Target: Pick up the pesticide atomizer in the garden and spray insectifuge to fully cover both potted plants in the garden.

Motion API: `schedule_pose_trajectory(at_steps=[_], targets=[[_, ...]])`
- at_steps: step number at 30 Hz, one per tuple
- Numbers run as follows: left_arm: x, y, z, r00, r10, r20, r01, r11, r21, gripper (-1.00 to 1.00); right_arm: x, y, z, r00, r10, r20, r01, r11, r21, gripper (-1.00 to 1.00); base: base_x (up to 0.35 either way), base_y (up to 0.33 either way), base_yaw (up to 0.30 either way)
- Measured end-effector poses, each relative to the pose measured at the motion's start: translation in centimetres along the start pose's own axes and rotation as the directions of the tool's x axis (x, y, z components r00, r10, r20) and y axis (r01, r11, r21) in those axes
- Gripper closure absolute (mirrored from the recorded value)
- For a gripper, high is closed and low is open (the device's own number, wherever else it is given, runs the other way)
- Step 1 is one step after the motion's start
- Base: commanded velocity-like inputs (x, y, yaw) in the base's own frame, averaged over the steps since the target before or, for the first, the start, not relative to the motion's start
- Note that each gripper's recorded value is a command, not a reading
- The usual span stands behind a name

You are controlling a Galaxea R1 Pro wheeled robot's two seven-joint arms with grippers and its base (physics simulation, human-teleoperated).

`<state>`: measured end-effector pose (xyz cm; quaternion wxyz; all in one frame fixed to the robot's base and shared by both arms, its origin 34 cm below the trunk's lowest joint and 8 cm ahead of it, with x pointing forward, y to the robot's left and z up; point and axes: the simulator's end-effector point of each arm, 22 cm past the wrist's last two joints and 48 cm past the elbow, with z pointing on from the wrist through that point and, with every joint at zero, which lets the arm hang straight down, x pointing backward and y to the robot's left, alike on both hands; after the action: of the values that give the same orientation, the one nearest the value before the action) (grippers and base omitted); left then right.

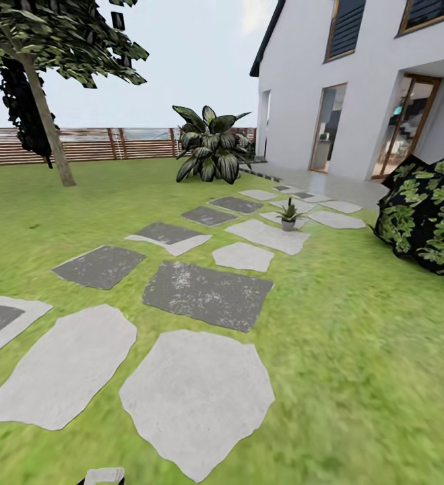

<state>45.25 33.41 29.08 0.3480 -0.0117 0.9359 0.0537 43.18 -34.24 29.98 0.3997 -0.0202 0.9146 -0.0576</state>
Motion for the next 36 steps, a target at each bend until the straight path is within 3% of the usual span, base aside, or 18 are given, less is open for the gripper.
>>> schedule_pose_trajectory(at_steps=[36], targets=[[0.04, -0.09, -0.01, 1.0, 0.0, -0.001, 0.0, 1.0, 0.001, -1.0, 0.03, 0.0, -0.01, 1.0, 0.0, 0.0, 0.0, 1.0, 0.0, -1.0, 0.339, 0.0, 0.0]])
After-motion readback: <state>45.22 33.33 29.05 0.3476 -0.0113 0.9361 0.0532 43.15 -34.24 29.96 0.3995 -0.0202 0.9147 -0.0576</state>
